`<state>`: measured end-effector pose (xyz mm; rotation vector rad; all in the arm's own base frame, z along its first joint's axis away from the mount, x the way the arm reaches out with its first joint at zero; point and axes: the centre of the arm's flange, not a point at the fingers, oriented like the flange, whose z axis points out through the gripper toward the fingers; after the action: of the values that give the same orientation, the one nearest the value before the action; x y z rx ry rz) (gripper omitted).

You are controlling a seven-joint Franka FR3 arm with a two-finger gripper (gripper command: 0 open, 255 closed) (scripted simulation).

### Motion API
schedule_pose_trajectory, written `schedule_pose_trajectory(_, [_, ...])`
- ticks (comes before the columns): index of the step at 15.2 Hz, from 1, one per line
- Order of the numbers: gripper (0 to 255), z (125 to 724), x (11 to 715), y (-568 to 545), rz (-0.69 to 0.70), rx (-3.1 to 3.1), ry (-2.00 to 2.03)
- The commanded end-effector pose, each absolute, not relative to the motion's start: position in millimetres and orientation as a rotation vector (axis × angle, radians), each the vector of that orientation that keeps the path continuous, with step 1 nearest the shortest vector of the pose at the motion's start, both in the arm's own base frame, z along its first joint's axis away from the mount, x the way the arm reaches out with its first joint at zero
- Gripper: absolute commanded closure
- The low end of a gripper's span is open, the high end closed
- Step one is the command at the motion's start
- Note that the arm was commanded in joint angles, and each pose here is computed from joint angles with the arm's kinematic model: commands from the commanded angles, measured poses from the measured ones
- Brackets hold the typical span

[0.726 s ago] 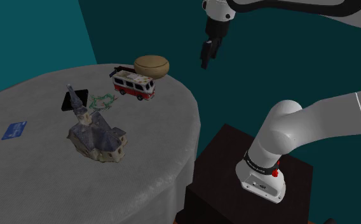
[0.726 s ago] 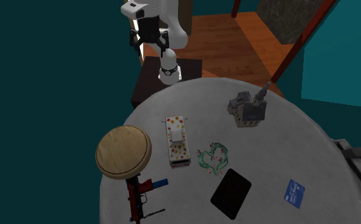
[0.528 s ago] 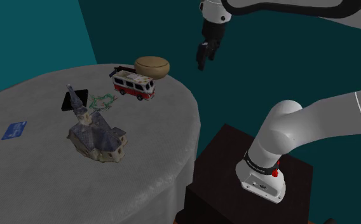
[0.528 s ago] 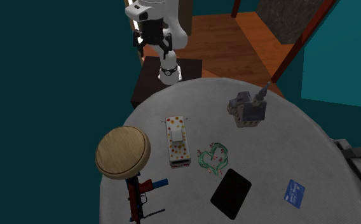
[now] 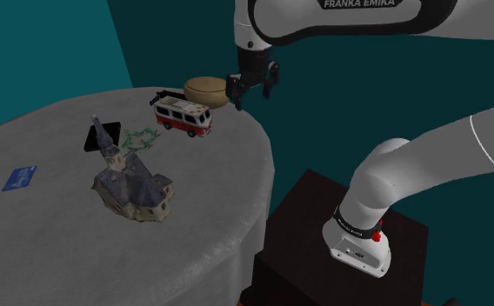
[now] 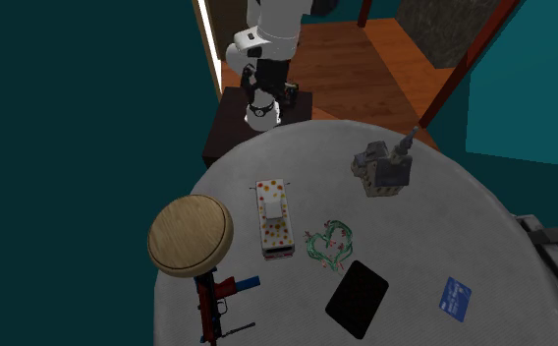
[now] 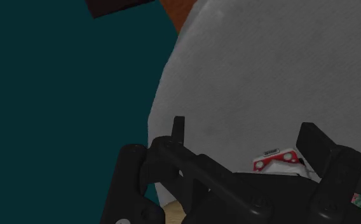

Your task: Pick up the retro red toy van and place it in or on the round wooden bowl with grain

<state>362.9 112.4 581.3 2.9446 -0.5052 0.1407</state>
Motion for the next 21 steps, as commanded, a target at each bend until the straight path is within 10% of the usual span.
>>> schedule_pose_trajectory(1, [0, 570, 384, 136, 0.135, 2.901, -0.681])
schedule_pose_trajectory(21, [0, 475, 546, 195, 0.084, 2.427, -1.636])
